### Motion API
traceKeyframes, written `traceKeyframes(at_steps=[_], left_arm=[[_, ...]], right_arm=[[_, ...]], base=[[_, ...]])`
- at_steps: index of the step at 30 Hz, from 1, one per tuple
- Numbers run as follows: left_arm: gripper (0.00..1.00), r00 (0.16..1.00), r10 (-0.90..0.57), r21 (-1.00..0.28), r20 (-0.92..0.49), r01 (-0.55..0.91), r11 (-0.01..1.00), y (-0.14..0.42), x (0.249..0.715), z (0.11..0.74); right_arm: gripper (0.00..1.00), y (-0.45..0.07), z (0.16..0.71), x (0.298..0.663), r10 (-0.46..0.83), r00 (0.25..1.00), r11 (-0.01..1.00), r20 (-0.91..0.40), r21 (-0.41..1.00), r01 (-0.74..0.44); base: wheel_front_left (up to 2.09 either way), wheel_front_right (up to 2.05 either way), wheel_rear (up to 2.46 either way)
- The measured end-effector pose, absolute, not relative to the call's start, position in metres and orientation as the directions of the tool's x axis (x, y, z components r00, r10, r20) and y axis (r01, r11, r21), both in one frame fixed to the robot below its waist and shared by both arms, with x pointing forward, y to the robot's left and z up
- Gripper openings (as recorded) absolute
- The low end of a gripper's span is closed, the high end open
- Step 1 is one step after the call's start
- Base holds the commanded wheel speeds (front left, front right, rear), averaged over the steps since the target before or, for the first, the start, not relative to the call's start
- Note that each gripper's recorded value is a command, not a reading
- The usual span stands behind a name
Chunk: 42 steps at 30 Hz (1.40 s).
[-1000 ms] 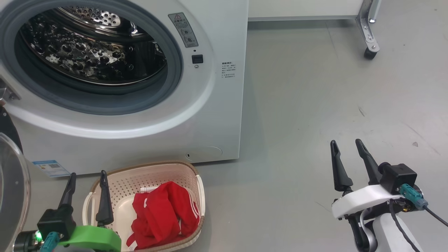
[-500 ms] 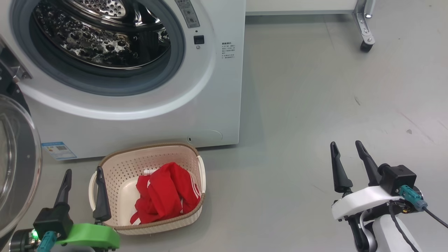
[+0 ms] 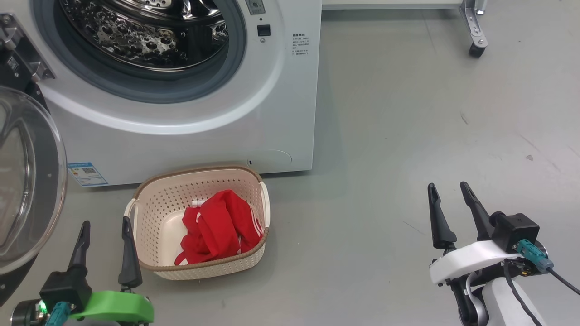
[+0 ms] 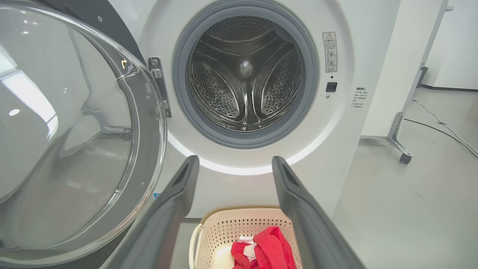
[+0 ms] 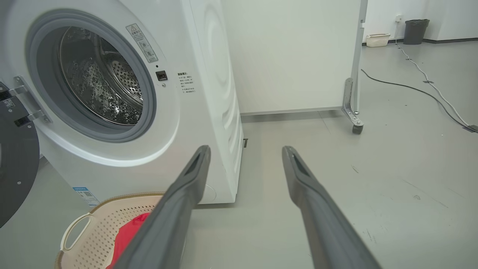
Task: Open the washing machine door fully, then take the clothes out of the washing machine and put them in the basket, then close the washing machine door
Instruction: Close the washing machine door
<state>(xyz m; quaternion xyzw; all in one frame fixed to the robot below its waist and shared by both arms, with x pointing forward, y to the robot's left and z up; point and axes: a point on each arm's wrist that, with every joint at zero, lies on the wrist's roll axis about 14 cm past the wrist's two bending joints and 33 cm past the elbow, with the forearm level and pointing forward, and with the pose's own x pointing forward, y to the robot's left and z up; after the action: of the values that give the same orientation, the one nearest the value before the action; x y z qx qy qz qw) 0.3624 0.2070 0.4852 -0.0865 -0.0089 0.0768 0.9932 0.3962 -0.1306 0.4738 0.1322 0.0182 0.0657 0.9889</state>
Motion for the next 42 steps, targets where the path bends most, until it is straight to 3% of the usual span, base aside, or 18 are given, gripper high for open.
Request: traceKeyframes(at_steps=[29,42], left_arm=[[1.0,0.991,0.133,-0.202,-0.017,-0.133,0.97,0.199,0.354,0.479],[1.0,0.962,0.27,-0.218,-0.05,-0.274,0.937,0.237,0.323,0.472]], right_arm=[[1.0,-0.123,0.473,0.398,0.154,0.988,0.953,-0.019,0.268,-0.143],[1.0,-0.066,0.466,0.407,0.315,0.949,0.914,-0.031,0.281,-0.294]], base=[[-0.12,0.12,0.0],[0.0,0.0,0.0]])
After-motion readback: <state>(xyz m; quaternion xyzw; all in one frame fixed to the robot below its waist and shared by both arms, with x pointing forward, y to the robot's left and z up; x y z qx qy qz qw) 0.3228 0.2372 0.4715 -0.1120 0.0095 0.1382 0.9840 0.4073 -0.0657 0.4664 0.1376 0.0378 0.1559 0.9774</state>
